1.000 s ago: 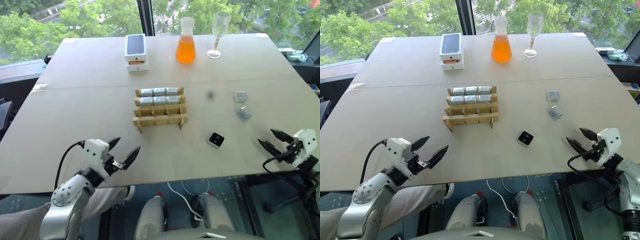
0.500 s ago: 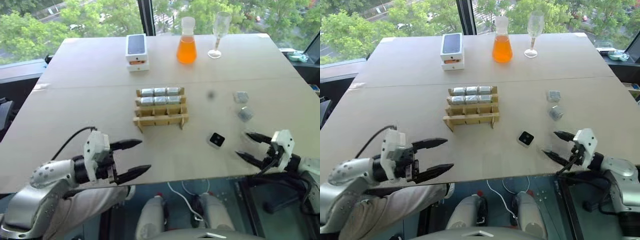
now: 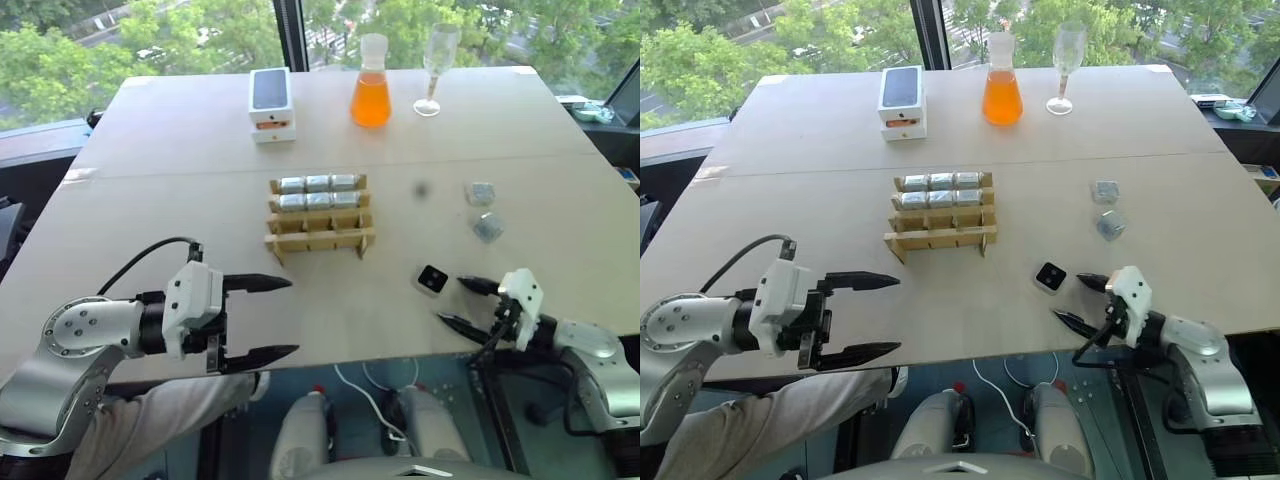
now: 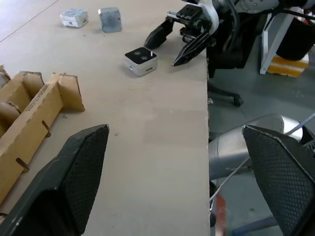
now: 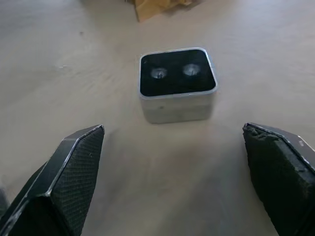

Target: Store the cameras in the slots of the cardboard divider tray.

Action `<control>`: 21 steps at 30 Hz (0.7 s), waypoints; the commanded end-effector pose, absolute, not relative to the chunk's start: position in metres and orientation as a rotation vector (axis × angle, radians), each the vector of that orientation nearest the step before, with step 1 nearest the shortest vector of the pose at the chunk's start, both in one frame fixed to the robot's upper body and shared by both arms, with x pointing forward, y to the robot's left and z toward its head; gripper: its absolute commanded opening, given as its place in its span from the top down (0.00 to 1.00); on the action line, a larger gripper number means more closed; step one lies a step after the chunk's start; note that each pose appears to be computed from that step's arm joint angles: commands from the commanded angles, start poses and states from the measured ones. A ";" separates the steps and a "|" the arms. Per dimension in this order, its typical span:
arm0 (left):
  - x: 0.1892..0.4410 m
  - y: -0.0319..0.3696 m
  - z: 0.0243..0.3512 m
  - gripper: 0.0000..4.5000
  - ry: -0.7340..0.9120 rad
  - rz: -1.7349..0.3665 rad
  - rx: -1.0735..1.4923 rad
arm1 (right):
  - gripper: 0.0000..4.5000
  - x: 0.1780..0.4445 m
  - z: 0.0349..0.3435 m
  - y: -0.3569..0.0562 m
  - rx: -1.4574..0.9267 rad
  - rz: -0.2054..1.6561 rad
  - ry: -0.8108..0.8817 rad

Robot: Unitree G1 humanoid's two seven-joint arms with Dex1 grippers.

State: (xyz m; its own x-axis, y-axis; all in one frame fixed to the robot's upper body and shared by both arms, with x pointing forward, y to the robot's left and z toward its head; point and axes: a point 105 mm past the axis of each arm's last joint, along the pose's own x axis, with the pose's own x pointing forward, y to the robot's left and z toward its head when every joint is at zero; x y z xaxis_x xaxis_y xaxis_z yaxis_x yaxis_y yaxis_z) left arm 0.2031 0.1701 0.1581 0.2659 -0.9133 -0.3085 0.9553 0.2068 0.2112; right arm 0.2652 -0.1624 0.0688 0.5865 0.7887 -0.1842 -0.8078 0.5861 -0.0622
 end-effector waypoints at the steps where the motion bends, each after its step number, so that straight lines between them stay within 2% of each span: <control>1: 0.201 0.169 0.160 0.00 0.104 -1.318 0.419 | 0.01 0.270 0.076 -0.153 -0.200 0.933 0.095; 9: 0.196 0.176 0.153 0.00 0.122 -1.330 0.433 | 0.01 0.284 0.079 -0.146 -0.198 0.917 0.052; 11: 0.195 0.177 0.153 0.00 0.119 -1.330 0.425 | 0.13 0.285 0.081 -0.146 -0.198 0.920 0.041; 12: 0.195 0.177 0.152 0.00 0.118 -1.332 0.423 | 0.14 0.285 0.081 -0.145 -0.198 0.924 0.038; 13: 0.195 0.178 0.152 0.00 0.118 -1.333 0.422 | 0.26 0.285 0.081 -0.145 -0.197 0.926 0.037; 15: 0.195 0.178 0.151 0.00 0.115 -1.332 0.414 | 0.33 0.284 0.081 -0.144 -0.196 0.932 0.036; 18: 0.196 0.179 0.148 0.00 0.116 -1.334 0.409 | 0.58 0.283 0.082 -0.142 -0.224 0.946 0.020; 21: 0.201 0.176 0.152 0.00 0.099 -1.319 0.339 | 0.57 0.284 0.096 -0.135 -0.292 0.970 -0.045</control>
